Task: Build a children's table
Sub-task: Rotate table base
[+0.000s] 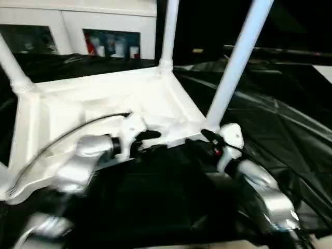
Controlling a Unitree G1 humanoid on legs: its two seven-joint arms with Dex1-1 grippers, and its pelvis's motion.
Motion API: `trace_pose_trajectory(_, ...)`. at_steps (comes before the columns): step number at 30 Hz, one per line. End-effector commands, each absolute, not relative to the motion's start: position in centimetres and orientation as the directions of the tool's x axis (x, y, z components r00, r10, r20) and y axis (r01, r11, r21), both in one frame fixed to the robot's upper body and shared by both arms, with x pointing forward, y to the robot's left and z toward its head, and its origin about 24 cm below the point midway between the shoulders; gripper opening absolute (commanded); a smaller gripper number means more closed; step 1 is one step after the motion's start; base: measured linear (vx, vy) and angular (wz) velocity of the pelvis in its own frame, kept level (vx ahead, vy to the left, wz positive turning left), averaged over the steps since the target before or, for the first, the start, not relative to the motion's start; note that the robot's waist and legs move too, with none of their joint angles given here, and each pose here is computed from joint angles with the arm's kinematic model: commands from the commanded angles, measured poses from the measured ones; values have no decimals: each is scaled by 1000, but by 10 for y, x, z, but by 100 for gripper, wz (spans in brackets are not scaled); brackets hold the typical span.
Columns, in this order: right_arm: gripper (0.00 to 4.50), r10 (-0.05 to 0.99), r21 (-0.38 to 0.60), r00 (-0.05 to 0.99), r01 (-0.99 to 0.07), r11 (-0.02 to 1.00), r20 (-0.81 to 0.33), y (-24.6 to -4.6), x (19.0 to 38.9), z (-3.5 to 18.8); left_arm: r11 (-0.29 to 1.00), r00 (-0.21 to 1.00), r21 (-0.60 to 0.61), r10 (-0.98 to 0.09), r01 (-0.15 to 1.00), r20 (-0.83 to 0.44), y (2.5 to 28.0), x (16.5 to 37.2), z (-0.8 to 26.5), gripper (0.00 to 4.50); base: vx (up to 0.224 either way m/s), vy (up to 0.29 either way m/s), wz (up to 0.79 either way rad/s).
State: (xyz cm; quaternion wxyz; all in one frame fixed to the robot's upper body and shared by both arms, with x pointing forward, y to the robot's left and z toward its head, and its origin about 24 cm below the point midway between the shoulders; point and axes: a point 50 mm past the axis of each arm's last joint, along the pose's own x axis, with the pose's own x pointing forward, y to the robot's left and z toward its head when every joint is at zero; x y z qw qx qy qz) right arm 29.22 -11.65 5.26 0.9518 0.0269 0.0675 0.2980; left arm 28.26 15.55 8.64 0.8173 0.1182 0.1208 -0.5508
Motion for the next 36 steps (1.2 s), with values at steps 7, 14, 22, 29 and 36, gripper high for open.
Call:
trace_pose_trajectory(7,316,301,104,938,-287,952,-173,-132,338,48,360,330,-2,-857,933,-397,180,239,77,320,0,0,0)
trace_pose_trajectory(14,316,82,136,976,-55,989,-201,-159,361,48,488,431,-34,-800,872,-418,200,211,63,380,0,0,0)
trace_pose_trajectory(22,316,-82,157,978,113,981,-192,-190,376,60,521,441,-135,-813,843,-380,229,170,56,443,0,0,0)
trace_pose_trajectory(29,316,171,119,973,-154,981,-154,-172,372,58,525,418,-156,-796,837,-437,263,151,65,447,0,0,0)
trace_pose_trajectory(36,316,322,41,939,-320,947,-119,-166,345,51,608,546,-91,-761,789,-351,298,162,97,447,0,0,0)
